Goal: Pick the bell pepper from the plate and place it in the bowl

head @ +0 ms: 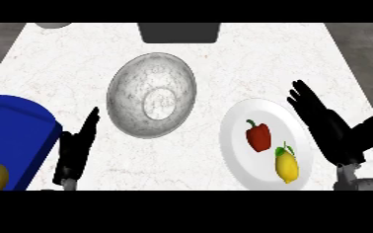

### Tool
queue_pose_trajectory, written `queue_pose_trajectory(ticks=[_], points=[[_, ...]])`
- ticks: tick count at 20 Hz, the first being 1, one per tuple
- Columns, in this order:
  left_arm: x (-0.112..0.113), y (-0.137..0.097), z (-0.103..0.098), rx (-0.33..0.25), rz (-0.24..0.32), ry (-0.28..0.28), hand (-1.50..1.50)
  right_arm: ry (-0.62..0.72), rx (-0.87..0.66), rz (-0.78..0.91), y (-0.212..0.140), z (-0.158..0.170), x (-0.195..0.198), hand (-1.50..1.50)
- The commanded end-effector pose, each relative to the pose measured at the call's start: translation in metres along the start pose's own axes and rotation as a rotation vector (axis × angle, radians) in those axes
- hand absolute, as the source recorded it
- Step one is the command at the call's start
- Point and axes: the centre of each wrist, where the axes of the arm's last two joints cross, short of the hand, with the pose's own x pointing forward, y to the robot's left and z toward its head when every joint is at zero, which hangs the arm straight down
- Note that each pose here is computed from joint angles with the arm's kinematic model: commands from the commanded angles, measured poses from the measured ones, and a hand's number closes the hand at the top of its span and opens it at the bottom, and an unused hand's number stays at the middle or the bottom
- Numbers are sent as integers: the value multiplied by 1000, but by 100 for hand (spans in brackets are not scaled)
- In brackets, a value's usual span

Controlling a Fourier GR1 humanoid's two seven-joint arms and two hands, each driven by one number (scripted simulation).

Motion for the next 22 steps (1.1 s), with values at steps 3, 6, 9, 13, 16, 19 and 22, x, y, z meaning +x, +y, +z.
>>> queue_pose_trajectory(ticks=[3,6,9,13,16,19,22], points=[[44,-23,-7,-140,121,-146,0,-166,-148,295,1,24,33,150],[78,-47,-7,-251,202,-300,0,-287,-258,569,-12,26,47,150],[73,-49,-7,-248,237,-264,0,-193,-729,522,-41,41,21,-150],[92,-51,-10,-324,252,-271,0,-379,-520,658,39,62,-4,-150],[87,-48,-4,-341,238,-267,0,-301,-454,849,54,70,-9,-150],[92,-58,-5,-333,252,-264,0,-122,-473,1062,44,85,-20,-150],[96,-53,-7,-329,233,-272,0,6,-556,1137,52,83,-4,-150]])
